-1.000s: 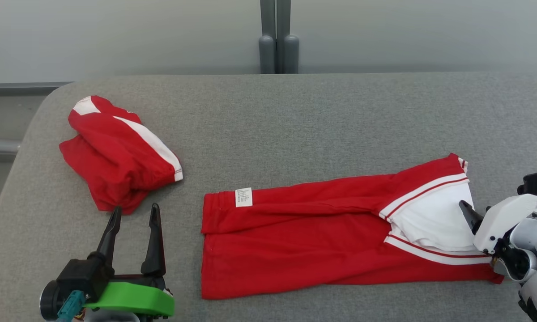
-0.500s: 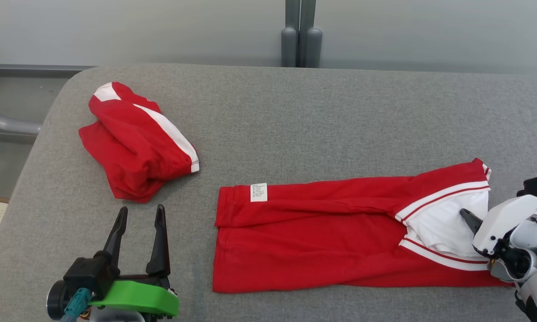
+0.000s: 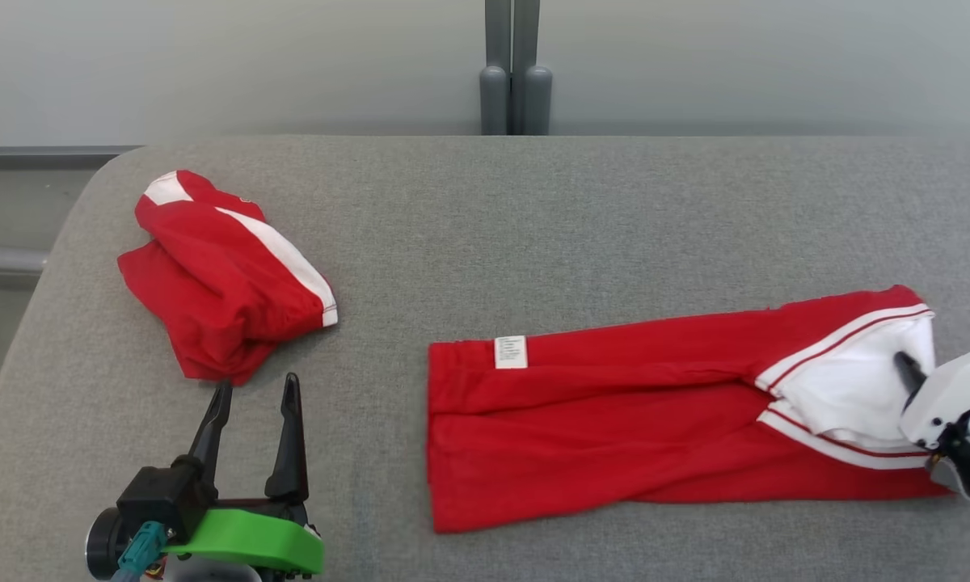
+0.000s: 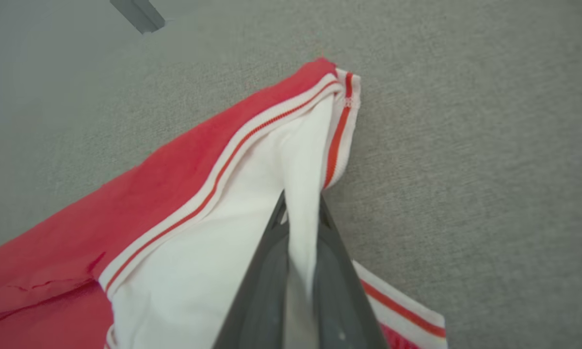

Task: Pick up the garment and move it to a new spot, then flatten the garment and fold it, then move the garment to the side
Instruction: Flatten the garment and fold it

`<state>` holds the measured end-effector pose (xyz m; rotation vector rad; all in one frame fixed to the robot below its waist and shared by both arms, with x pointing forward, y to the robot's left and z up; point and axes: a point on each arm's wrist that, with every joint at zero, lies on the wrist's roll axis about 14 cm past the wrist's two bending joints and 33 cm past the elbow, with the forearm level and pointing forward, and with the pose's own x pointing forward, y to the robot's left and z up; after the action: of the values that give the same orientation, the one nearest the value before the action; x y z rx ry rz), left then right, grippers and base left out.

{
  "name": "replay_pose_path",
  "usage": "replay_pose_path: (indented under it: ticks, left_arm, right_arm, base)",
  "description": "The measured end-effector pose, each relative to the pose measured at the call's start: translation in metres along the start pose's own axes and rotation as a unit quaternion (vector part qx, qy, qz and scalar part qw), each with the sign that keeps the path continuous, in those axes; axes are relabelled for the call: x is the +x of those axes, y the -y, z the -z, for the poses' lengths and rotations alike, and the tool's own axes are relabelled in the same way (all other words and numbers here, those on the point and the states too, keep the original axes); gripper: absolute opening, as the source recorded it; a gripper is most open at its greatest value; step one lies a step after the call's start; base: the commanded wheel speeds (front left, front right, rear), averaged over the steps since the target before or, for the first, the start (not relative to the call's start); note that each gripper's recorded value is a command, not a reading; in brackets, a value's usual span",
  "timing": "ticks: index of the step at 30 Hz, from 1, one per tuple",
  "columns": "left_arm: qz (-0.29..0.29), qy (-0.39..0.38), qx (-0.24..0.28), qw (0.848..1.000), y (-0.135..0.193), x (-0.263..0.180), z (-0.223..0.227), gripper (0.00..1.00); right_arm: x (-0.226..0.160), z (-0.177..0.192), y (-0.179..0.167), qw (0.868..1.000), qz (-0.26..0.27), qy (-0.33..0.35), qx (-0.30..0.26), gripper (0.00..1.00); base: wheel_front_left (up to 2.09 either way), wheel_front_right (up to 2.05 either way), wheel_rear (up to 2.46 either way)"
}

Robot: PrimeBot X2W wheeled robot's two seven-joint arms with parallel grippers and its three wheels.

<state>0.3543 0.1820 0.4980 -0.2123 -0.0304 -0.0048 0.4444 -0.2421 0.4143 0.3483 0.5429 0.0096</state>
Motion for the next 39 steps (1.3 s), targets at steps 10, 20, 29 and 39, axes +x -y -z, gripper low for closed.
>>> replay_pose_path:
  ticks: [10, 20, 29, 39]
  left_arm:
    - [0.026, 0.001, -0.006, 1.000, 0.016, 0.004, 0.000, 1.00]
    - [0.024, 0.013, -0.014, 1.000, 0.018, -0.006, -0.007, 1.00]
    - [-0.012, 0.013, -0.014, 1.000, -0.004, -0.023, -0.008, 1.00]
    - [-0.039, 0.022, -0.016, 0.999, -0.021, -0.032, -0.014, 1.00]
  right_arm:
    - [-0.027, -0.058, 0.033, 0.996, 0.032, 0.082, -0.034, 0.00]
    - [-0.040, -0.079, -0.061, 0.982, -0.092, 0.130, -0.097, 0.00]
    - [-0.038, -0.015, -0.170, 0.964, -0.226, 0.056, -0.130, 0.00]
    - [-0.036, 0.037, -0.239, 0.947, -0.296, 0.001, -0.123, 0.00]
  base:
    - [0.00, 0.00, 0.00]
    - [0.00, 0.00, 0.00]
    - [0.00, 0.00, 0.00]
    - [0.00, 0.00, 0.00]
